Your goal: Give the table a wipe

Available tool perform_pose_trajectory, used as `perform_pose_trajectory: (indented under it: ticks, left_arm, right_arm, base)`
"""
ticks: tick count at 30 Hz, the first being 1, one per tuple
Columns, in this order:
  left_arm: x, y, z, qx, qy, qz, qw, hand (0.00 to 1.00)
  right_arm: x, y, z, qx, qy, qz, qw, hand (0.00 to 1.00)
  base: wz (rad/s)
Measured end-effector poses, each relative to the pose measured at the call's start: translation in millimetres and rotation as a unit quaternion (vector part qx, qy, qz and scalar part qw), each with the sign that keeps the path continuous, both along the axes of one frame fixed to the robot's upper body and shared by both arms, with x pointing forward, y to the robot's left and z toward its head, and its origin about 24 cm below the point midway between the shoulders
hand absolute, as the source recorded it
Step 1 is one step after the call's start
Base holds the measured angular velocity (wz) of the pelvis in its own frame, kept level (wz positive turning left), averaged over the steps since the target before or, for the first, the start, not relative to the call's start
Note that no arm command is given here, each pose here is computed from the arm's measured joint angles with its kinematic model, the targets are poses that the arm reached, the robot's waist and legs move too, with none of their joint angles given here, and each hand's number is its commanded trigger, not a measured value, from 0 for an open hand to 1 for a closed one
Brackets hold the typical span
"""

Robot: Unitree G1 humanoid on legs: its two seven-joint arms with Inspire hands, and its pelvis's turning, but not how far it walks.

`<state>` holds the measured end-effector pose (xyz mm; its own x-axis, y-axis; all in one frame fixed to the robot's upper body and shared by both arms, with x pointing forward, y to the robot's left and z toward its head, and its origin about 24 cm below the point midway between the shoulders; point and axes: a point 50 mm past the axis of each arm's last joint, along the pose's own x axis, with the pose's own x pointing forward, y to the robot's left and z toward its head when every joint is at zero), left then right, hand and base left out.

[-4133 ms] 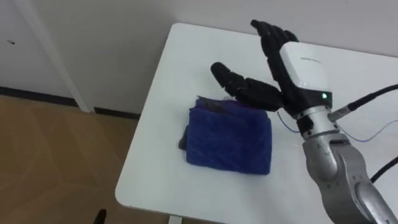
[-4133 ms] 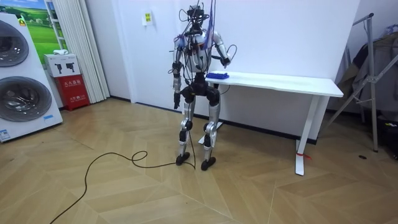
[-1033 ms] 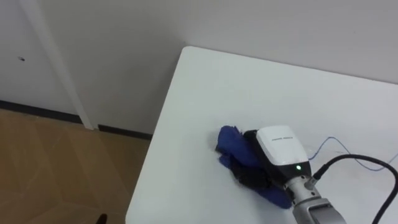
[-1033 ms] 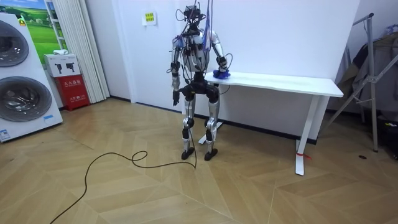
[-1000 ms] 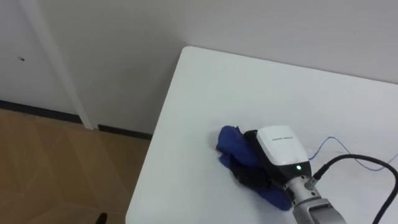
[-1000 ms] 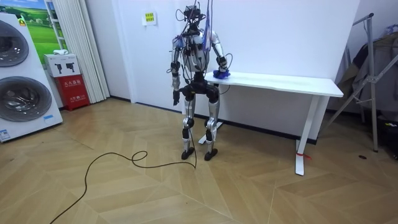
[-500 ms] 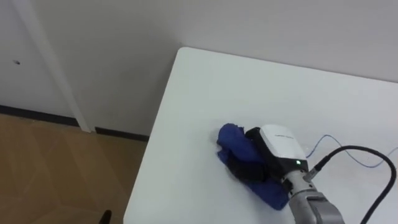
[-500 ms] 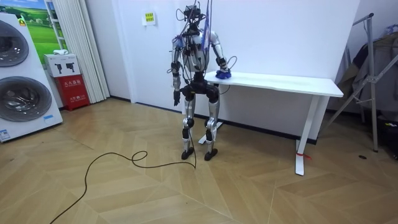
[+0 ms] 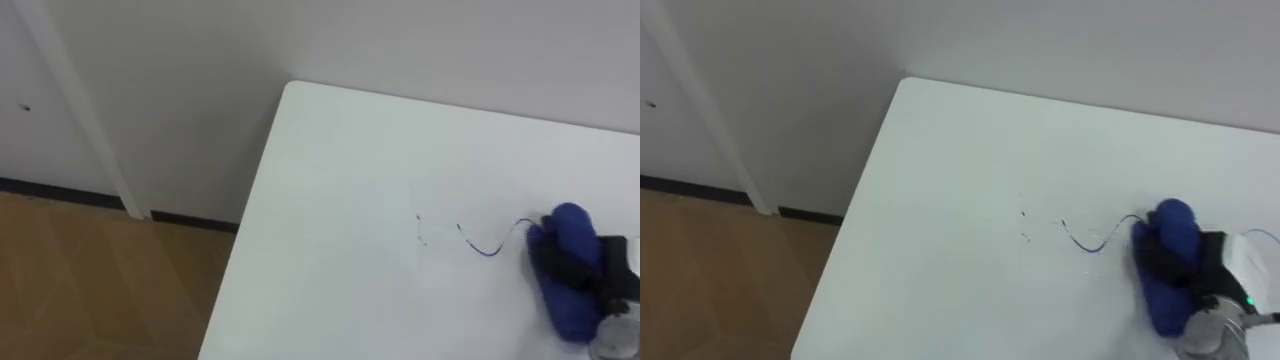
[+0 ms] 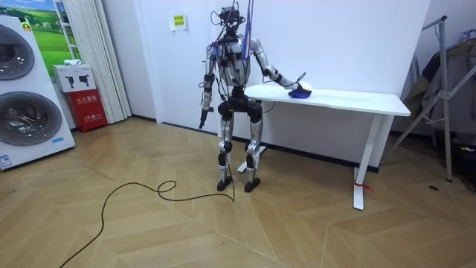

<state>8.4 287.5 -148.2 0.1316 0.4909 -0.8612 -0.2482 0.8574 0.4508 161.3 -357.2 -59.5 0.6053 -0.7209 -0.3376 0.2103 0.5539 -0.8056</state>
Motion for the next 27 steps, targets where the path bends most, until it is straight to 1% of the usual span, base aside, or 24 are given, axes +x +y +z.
perform_pose_trajectory:
  ticks: [5, 11, 13, 16, 18, 19, 20, 21, 22, 23, 24, 27]
  left_arm:
    - [-2.6, 0.9, 0.3, 0.001, 0.003, 0.002, 1.000, 0.00]
    - [-1.0, 3.4, 1.3, 0.004, 0.001, 0.000, 1.000, 0.00]
    - [-0.2, 3.3, 1.3, 0.002, 0.000, 0.000, 1.000, 0.00]
    - [5.7, 1.1, 0.1, -0.002, -0.003, -0.008, 1.000, 0.00]
    - [12.0, -2.7, -1.2, -0.006, -0.004, -0.023, 1.000, 0.00]
    - [13.7, -3.9, -1.6, -0.007, -0.004, -0.028, 1.000, 0.00]
    - [17.7, -5.7, -2.2, -0.007, -0.005, -0.036, 0.999, 0.00]
    - [20.1, -7.7, -3.5, -0.010, -0.001, -0.043, 0.999, 0.00]
    - [26.9, -9.2, -3.9, -0.011, -0.005, -0.047, 0.999, 0.00]
    - [33.6, -12.2, -4.9, -0.016, -0.008, -0.051, 0.999, 0.00]
    - [35.2, -15.0, -6.1, -0.018, -0.003, -0.058, 0.998, 0.00]
    - [40.9, -21.6, -7.9, -0.021, 0.000, -0.074, 0.997, 0.00]
  right_arm:
    - [-23.3, -9.3, -10.9, 0.012, 0.026, -0.053, 0.998, 1.00]
    - [-44.5, -16.1, -14.3, 0.000, 0.039, -0.086, 0.996, 1.00]
    - [-44.7, -16.1, -14.1, -0.006, 0.043, -0.081, 0.996, 1.00]
    - [-34.7, -10.9, -10.5, -0.035, 0.063, -0.045, 0.996, 1.00]
    - [-14.1, 3.3, -4.4, -0.071, 0.074, 0.019, 0.995, 1.00]
    - [-6.7, 9.3, -2.0, -0.078, 0.071, 0.040, 0.994, 1.00]
    - [9.1, 26.6, 1.8, -0.089, 0.067, 0.089, 0.990, 1.00]
    - [24.8, 49.0, 5.2, -0.112, 0.070, 0.155, 0.979, 1.00]
    - [32.4, 60.3, 7.5, -0.120, 0.068, 0.187, 0.973, 1.00]
    - [48.6, 82.6, 11.4, -0.124, 0.057, 0.238, 0.962, 1.00]
    - [63.7, 103.1, 14.5, -0.121, 0.047, 0.279, 0.952, 1.00]
    - [86.3, 127.1, 22.8, -0.116, 0.036, 0.327, 0.937, 1.00]
  base:
    - [0.01]
    - [0.03]
    - [0.00]
    - [-0.20]
    - [-0.34]
    - [-0.41]
    - [-0.33]
    - [-0.26]
    - [-0.05]
    - [0.10]
    - [0.14]
    - [0.32]
